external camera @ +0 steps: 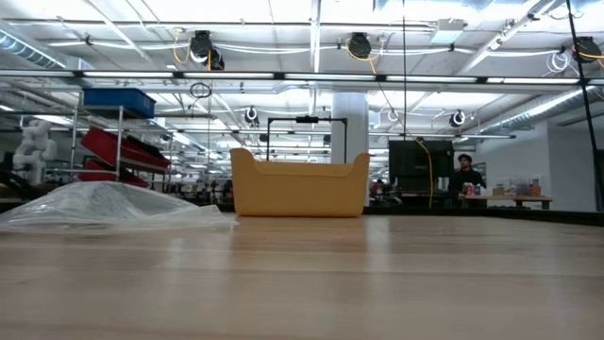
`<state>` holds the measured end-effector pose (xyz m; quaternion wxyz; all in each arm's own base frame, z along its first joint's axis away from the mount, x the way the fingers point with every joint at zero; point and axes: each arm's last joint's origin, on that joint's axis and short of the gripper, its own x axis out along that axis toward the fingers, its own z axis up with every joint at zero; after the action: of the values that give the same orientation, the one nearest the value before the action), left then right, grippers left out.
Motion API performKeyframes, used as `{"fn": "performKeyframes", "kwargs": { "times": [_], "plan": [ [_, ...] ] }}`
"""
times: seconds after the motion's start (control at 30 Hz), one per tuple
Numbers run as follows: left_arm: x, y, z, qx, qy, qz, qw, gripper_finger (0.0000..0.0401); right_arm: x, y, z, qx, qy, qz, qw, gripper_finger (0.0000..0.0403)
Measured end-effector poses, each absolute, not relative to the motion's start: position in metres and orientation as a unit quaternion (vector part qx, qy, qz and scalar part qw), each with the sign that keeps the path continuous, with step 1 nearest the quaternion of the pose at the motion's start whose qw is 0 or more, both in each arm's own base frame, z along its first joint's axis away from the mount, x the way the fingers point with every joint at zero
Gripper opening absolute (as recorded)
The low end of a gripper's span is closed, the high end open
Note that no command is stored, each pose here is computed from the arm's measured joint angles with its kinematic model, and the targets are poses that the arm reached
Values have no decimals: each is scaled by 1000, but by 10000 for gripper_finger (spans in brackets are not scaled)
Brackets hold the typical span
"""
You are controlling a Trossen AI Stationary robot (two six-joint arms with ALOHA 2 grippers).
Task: Roll bandage
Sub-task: Roll the red bandage
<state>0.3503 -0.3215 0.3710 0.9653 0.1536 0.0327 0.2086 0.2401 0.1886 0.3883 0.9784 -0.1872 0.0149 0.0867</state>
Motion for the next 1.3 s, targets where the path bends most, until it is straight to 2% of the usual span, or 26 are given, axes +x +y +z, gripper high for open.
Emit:
{"fn": "performKeyframes", "kwargs": {
  "times": [0.3, 0.53, 0.67, 1.1, 1.23, 1.3],
  "plan": [
    [358, -313, 371, 130, 28, 211, 968, 256, 240, 189, 388, -187, 15, 87, 978, 19],
    [362, -310, 371, 116, 24, 204, 972, 262, 240, 189, 388, -187, 15, 87, 978, 19],
    [362, -311, 371, 115, 22, 196, 973, 234, 240, 189, 388, -188, 15, 87, 978, 19],
    [367, -305, 371, 130, 26, 203, 970, 62, 240, 189, 388, -189, 15, 87, 978, 19],
    [367, -305, 371, 140, 27, 199, 970, 20, 240, 189, 387, -191, 20, 90, 977, 19],
    [366, -307, 371, 146, 29, 196, 969, 10, 241, 190, 385, -195, 26, 90, 976, 22]
  ]
}}
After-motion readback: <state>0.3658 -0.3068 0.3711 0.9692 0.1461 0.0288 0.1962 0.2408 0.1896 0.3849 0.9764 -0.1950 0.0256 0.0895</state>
